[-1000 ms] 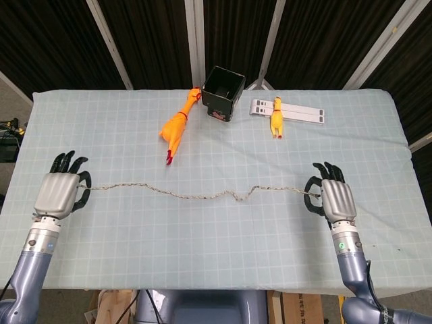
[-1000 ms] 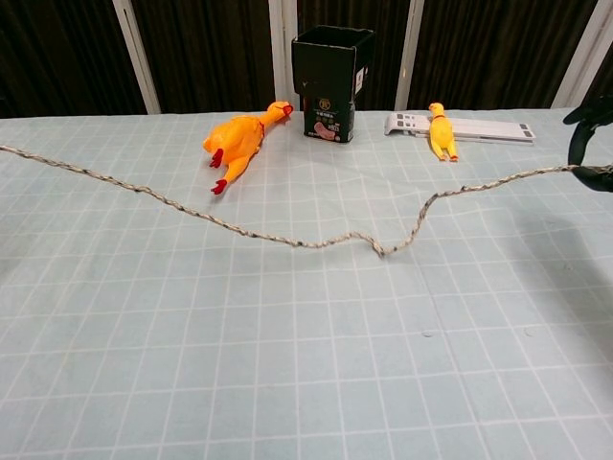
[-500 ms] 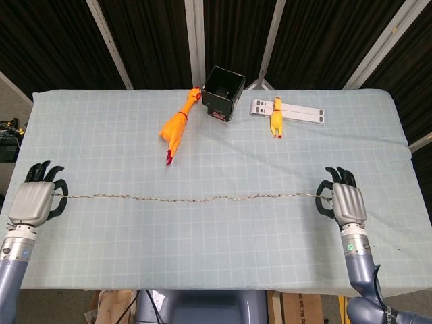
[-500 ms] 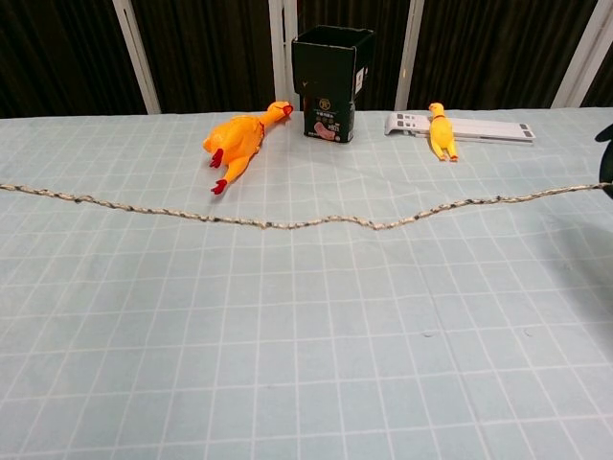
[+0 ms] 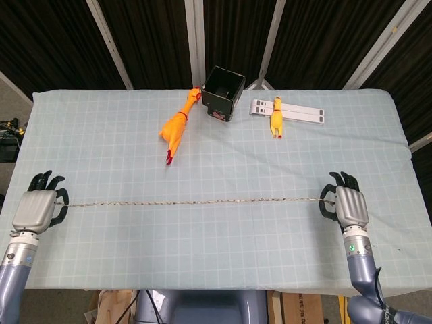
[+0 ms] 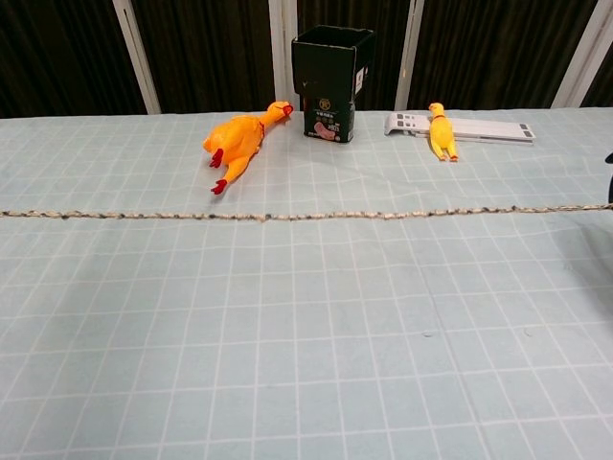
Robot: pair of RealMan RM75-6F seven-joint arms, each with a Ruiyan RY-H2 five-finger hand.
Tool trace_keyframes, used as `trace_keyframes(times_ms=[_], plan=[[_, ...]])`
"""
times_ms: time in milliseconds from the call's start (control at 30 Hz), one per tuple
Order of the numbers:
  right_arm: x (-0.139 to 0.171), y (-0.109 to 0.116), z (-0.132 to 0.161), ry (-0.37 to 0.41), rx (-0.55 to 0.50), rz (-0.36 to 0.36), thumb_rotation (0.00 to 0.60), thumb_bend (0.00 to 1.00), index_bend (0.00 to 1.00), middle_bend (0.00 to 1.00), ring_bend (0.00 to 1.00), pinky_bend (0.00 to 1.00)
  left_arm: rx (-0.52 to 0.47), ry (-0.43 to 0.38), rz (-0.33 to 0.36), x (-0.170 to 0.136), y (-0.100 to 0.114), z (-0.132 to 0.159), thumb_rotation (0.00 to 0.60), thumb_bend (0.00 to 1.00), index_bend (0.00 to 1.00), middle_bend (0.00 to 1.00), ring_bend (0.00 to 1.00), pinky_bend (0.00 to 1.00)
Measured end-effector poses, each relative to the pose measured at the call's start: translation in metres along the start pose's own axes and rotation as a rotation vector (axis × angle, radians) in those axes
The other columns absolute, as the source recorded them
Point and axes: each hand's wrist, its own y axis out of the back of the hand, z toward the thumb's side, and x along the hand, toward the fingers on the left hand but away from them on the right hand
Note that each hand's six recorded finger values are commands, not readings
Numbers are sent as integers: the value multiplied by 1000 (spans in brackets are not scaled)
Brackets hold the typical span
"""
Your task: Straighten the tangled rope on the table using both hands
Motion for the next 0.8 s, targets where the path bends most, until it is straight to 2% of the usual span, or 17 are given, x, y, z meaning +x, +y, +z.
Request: trace_keyframes(times_ms=[467, 800], plan=[[-6, -19, -18, -45, 28, 25, 600, 468, 638, 169, 0, 0, 23, 27, -45, 4, -30, -3, 600, 582, 622, 168, 0, 0], [-10, -34, -26, -63, 50, 50, 600, 468, 638, 169, 0, 0, 49, 25, -70, 9, -52, 5, 600, 582, 622, 170, 0, 0]])
